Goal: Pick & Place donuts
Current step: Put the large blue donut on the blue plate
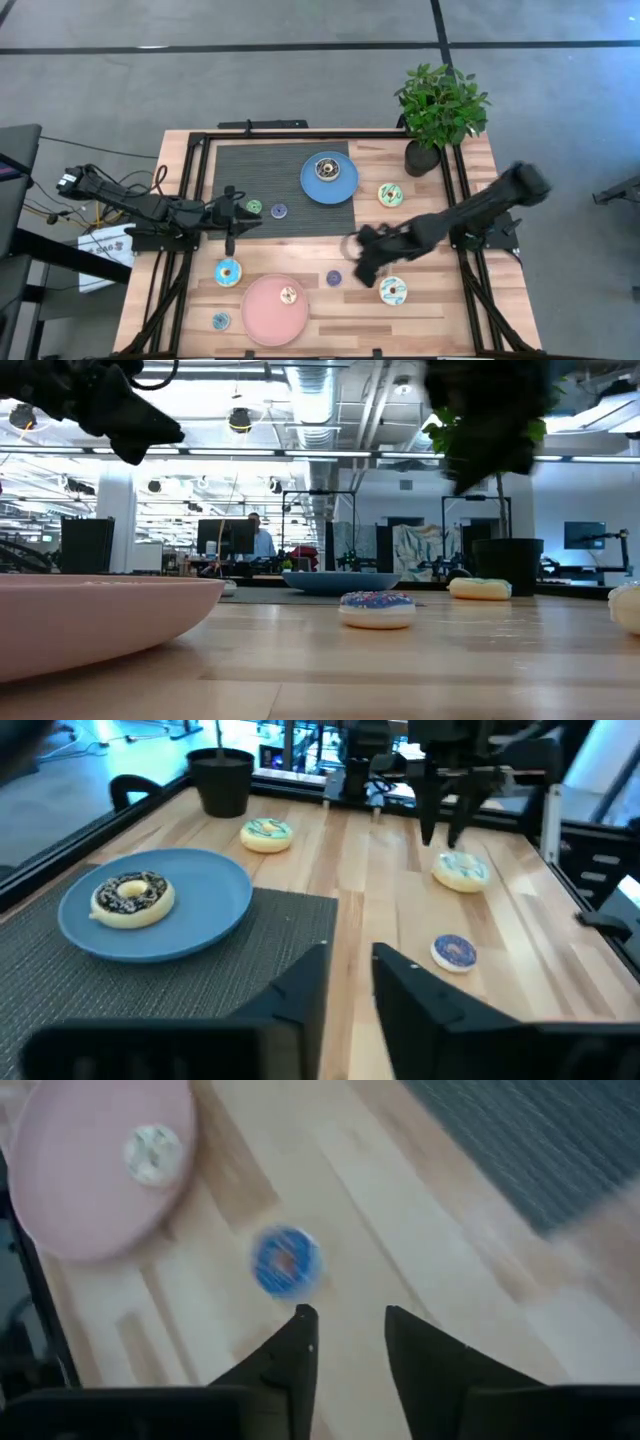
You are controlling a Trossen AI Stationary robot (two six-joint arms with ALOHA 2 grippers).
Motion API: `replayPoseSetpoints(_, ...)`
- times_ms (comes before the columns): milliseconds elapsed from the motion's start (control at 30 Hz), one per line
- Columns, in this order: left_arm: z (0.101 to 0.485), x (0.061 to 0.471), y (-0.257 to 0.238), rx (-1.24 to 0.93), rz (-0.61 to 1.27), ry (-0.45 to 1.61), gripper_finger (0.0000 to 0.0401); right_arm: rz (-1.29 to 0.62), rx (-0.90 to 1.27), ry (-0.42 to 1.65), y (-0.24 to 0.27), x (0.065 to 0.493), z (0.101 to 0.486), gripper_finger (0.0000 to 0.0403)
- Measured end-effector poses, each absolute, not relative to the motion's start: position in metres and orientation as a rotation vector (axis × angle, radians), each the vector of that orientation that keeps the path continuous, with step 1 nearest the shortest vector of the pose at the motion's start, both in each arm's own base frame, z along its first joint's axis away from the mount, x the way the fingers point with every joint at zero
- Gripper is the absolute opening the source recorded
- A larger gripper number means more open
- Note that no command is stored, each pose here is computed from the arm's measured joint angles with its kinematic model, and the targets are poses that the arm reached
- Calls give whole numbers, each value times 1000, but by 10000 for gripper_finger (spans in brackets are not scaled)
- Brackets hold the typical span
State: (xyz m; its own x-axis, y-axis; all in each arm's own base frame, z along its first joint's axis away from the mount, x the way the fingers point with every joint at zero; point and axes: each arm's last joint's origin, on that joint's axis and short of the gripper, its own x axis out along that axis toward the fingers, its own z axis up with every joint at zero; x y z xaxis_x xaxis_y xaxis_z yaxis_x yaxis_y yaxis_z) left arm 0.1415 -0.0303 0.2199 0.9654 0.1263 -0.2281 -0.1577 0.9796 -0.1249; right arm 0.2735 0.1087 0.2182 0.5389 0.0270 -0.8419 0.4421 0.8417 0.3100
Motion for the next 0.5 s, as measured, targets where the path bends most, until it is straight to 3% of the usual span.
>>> replayPoseSetpoints(233,236,147,-29,-184,253,175,174,-188,433,995,76,189,206,77)
replayPoseSetpoints(500,262,181,-37,-152,356,322,206,-164,250,993,47,156,206,74)
